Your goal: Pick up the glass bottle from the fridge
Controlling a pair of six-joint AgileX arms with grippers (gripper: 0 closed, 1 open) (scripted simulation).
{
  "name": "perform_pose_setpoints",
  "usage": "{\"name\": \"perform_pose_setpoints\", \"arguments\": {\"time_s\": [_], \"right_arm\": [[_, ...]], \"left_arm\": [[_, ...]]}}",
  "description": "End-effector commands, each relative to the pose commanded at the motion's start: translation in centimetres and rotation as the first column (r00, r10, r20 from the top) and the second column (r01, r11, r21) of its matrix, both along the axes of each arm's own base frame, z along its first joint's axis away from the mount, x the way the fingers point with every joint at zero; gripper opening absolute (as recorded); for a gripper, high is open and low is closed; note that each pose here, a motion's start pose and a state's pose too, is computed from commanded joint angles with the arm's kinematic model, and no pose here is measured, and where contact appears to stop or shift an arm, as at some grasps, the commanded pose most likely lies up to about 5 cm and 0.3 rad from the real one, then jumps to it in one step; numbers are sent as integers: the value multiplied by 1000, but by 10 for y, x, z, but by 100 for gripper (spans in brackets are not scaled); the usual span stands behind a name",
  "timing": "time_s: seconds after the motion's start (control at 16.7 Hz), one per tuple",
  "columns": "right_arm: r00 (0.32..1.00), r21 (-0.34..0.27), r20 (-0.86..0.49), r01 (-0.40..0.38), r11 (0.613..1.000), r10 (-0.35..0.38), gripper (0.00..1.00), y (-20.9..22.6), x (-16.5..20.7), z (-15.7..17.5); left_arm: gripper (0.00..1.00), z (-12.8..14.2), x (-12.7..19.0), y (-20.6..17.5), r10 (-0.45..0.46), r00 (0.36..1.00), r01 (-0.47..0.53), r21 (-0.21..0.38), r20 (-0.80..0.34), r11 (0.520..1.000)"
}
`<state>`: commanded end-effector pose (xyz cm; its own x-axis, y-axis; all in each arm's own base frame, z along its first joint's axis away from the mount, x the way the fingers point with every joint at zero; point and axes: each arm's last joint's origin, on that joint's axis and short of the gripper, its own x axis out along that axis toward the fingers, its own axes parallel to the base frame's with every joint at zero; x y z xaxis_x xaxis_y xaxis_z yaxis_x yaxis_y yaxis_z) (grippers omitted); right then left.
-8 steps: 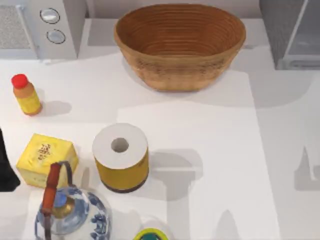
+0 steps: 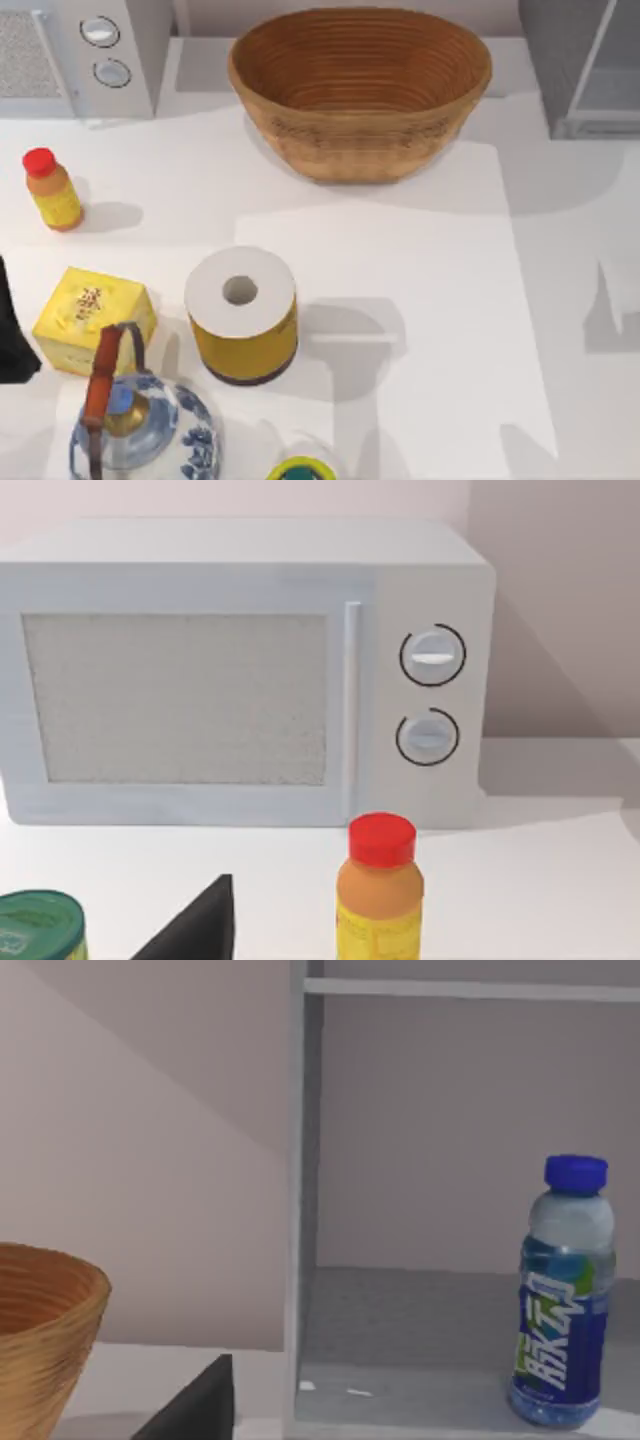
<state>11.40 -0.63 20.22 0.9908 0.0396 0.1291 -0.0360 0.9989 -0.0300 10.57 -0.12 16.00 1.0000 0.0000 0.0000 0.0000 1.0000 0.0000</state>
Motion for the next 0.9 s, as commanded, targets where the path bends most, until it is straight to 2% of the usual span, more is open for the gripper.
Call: {"name": "perform_pose_setpoints", "arguments": {"time_s": [0.18, 0.36, 0.6, 0.9], "right_arm": [[998, -29, 57, -24, 999, 25, 100, -8, 20, 20], [998, -48, 52, -36, 998, 38, 100, -24, 51, 16], [999, -33, -30, -12, 999, 11, 100, -56, 83, -24], [994, 7, -103, 47, 999, -46, 100, -89, 89, -73]], "left_arm": [[100, 0, 0, 0, 0, 1000, 0, 0, 0, 1000], [100, 0, 0, 0, 0, 1000, 0, 0, 0, 1000], [100, 0, 0, 0, 0, 1000, 0, 0, 0, 1000], [100, 0, 0, 0, 0, 1000, 0, 0, 0, 1000]]}}
